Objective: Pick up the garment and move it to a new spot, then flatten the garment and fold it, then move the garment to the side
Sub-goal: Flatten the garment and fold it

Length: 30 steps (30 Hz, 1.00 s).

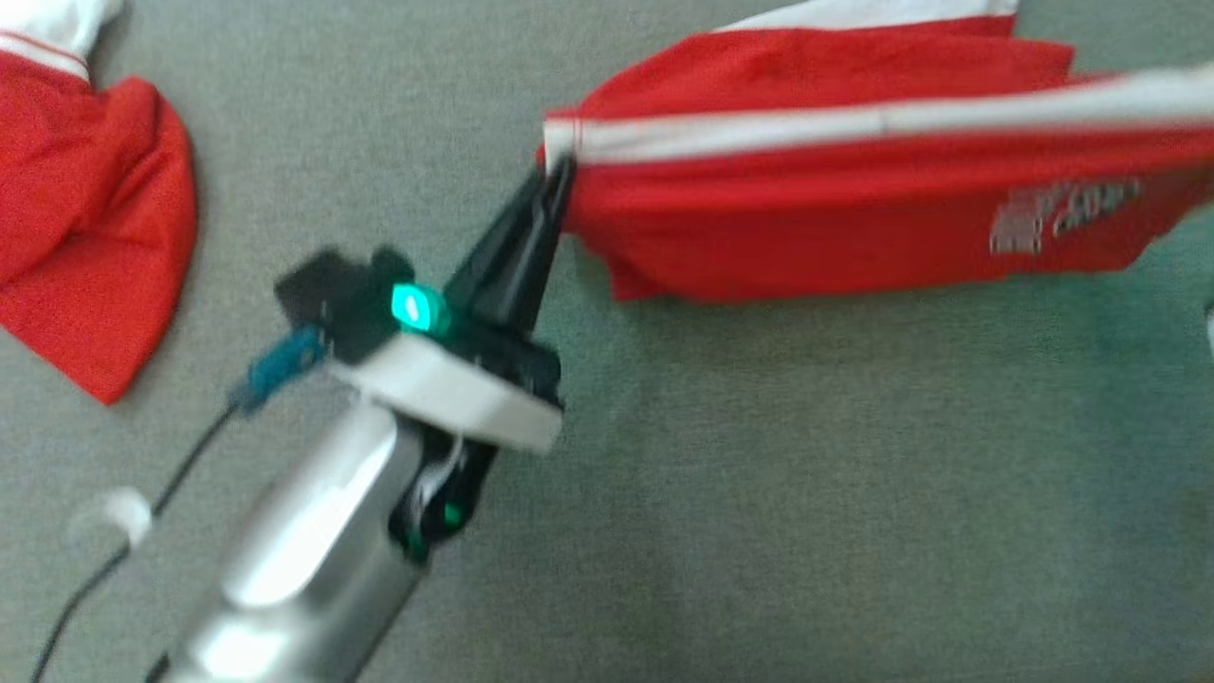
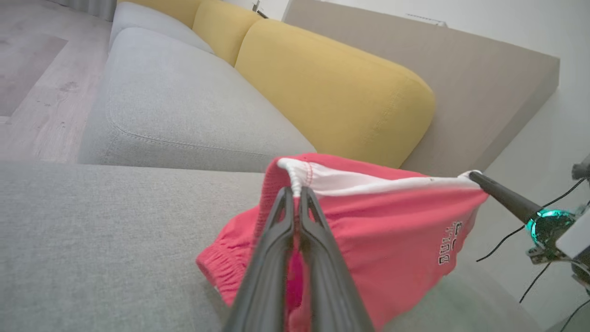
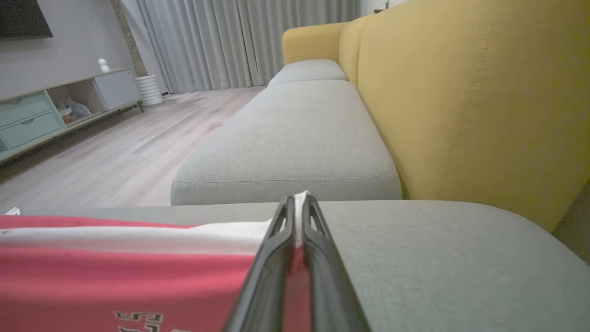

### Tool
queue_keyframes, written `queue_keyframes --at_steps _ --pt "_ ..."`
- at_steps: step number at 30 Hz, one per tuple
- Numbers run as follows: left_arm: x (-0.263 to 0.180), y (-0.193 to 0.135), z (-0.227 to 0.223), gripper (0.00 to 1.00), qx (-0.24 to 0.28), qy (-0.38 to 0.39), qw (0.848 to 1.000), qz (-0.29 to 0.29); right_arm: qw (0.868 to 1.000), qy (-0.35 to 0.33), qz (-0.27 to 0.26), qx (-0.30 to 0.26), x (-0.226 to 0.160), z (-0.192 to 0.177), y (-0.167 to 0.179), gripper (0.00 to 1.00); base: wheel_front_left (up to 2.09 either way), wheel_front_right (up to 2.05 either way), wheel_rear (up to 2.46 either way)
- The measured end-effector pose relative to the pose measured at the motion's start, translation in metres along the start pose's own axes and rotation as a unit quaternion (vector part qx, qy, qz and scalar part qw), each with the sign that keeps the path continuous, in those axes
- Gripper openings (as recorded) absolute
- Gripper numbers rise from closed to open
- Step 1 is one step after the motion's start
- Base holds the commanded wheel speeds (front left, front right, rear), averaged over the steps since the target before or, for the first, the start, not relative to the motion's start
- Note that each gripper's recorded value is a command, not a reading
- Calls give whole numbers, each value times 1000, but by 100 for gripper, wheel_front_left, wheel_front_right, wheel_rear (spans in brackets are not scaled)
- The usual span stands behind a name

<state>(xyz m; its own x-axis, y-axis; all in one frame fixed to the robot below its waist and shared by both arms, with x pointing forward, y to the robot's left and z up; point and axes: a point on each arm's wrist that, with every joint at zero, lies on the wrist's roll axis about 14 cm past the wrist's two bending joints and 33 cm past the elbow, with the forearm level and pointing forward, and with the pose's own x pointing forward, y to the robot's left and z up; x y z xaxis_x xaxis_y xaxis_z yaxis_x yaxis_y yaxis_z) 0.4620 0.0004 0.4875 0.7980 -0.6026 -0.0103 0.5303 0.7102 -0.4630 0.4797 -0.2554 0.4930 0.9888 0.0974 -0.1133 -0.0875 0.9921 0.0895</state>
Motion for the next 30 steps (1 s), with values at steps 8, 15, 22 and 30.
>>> queue_keyframes --at_steps 8,15,22,30 --pt "29 44 -25 0 3 47 998 39 998 45 20 -35 75 -30 5 0 0 0 0" --pt "38 81 -34 0 27 53 993 99 996 64 41 -49 115 -59 19 0 0 0 0" --pt "39 91 -44 25 27 62 991 116 996 53 54 -54 136 -68 29 1 0 0 0" --pt "38 85 -36 100 31 27 993 112 996 40 66 -35 138 -65 39 100 0 0 0"
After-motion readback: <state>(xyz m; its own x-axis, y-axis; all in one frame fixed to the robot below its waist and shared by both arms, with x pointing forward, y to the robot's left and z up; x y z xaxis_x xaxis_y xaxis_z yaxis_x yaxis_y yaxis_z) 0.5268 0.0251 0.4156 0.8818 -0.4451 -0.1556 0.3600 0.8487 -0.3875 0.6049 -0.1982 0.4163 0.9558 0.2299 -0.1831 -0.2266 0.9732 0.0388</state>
